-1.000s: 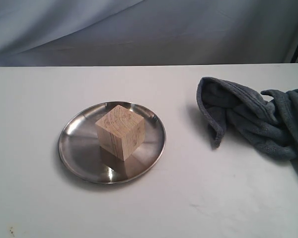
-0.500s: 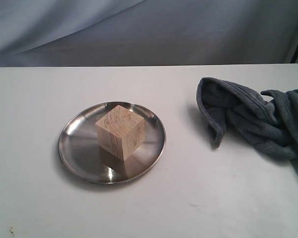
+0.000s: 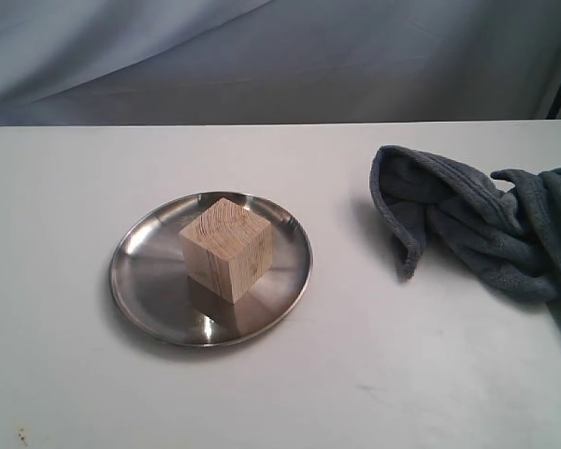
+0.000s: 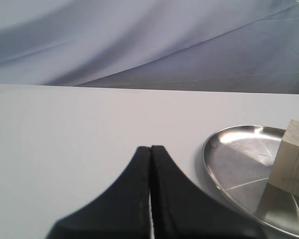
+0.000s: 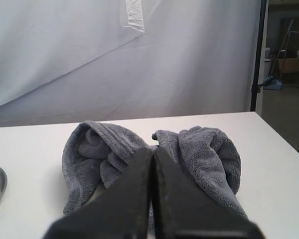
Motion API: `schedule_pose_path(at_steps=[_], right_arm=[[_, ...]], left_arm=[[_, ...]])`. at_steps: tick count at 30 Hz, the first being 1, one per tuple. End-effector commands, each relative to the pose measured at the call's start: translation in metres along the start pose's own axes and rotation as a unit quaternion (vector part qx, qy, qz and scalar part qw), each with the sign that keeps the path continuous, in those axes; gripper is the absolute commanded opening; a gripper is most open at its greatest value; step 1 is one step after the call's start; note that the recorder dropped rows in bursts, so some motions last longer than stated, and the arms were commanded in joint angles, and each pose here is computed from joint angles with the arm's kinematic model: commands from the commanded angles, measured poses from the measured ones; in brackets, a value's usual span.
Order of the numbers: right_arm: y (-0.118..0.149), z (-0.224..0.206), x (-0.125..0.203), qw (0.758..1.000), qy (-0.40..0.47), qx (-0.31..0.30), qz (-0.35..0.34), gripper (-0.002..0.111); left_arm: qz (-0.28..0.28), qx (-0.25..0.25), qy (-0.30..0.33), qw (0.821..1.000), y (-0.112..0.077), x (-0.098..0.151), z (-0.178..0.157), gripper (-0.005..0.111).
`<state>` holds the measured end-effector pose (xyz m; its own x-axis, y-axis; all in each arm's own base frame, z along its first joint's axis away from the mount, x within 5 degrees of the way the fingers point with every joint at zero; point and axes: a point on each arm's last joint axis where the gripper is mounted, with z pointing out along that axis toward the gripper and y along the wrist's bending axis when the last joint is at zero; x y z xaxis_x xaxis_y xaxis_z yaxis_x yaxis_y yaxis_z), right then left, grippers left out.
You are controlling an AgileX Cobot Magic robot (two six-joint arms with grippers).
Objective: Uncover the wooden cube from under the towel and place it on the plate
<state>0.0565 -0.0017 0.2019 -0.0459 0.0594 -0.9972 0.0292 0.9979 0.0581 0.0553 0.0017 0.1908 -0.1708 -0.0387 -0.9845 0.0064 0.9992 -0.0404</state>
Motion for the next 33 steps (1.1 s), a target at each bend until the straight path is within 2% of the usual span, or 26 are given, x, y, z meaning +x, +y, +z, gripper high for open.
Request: schedule_pose_path(at_steps=[1, 4, 10, 13, 17, 33], right_arm=[[0.000, 0.000, 0.003, 1.000, 0.013, 0.002, 0.005, 0.000], [0.000, 0.000, 0.003, 1.000, 0.013, 0.002, 0.007, 0.000], [0.002, 0.000, 0.004, 0.996, 0.019, -0.009, 0.086, 0.000], [0.002, 0.000, 0.007, 0.996, 0.035, -0.008, 0.081, 0.000], [0.003, -0.002, 0.020, 0.991, 0.105, -0.007, 0.080, 0.000], [0.003, -0.002, 0.019, 0.992, 0.099, -0.007, 0.082, 0.000]], left_arm=[[-0.004, 0.000, 0.000, 1.000, 0.000, 0.001, 0.000, 0.000], [-0.004, 0.000, 0.000, 1.000, 0.000, 0.001, 0.000, 0.000], [-0.006, 0.000, 0.000, 1.000, 0.000, 0.001, 0.000, 0.000], [-0.006, 0.000, 0.000, 1.000, 0.000, 0.001, 0.000, 0.000], [-0.006, 0.000, 0.000, 1.000, 0.000, 0.001, 0.000, 0.000], [-0.005, 0.000, 0.000, 1.000, 0.000, 0.001, 0.000, 0.000]])
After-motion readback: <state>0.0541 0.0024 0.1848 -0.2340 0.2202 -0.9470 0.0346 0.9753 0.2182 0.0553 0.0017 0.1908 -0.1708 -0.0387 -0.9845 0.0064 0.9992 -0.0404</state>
